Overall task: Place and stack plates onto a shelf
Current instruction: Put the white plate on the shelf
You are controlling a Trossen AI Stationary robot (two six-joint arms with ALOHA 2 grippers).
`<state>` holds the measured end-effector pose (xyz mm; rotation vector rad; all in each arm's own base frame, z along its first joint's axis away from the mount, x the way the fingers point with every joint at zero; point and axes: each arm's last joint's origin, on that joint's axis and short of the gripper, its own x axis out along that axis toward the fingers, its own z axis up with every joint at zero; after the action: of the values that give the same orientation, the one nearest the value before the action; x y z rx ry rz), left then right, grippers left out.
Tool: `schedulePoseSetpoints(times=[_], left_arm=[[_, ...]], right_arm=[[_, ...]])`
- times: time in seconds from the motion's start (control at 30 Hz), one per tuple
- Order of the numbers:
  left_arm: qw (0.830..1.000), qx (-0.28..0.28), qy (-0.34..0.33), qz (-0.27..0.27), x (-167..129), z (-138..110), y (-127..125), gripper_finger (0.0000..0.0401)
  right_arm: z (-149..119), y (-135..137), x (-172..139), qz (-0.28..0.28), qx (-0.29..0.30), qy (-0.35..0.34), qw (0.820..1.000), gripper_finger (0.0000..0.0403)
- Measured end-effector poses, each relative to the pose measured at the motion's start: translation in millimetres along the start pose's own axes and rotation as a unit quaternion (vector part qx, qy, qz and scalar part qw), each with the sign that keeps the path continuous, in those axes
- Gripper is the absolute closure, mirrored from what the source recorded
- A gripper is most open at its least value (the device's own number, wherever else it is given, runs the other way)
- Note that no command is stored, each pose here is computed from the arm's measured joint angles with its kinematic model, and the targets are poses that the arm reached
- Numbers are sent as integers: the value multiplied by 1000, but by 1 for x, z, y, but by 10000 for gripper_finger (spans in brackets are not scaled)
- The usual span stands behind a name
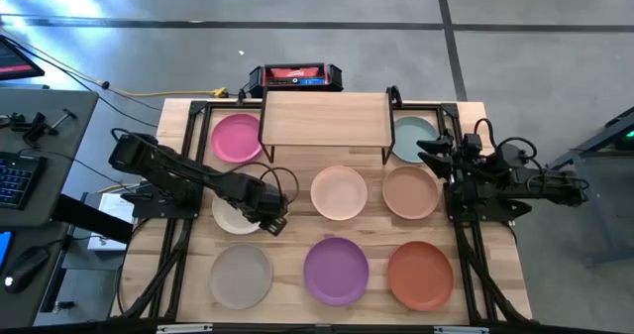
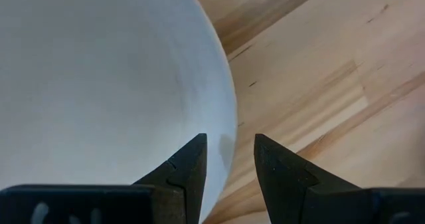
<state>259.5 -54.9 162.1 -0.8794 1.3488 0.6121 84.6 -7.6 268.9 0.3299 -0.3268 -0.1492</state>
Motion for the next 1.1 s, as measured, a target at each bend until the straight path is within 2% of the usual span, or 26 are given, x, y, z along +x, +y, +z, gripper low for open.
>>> schedulePoseSetpoints(times=[0.43, 0.83, 1.1], left_arm=[[999, 1, 12, 30, 16, 0, 0, 292], [999, 18, 4, 29, 14, -3, -3, 378], [999, 37, 5, 31, 12, -10, -5, 393]], right_arm=[[0, 0, 0, 0, 0, 2, 1000, 231], [0, 0, 0, 0, 0, 2, 1000, 231], [0, 0, 0, -1, 0, 1, 1000, 231]])
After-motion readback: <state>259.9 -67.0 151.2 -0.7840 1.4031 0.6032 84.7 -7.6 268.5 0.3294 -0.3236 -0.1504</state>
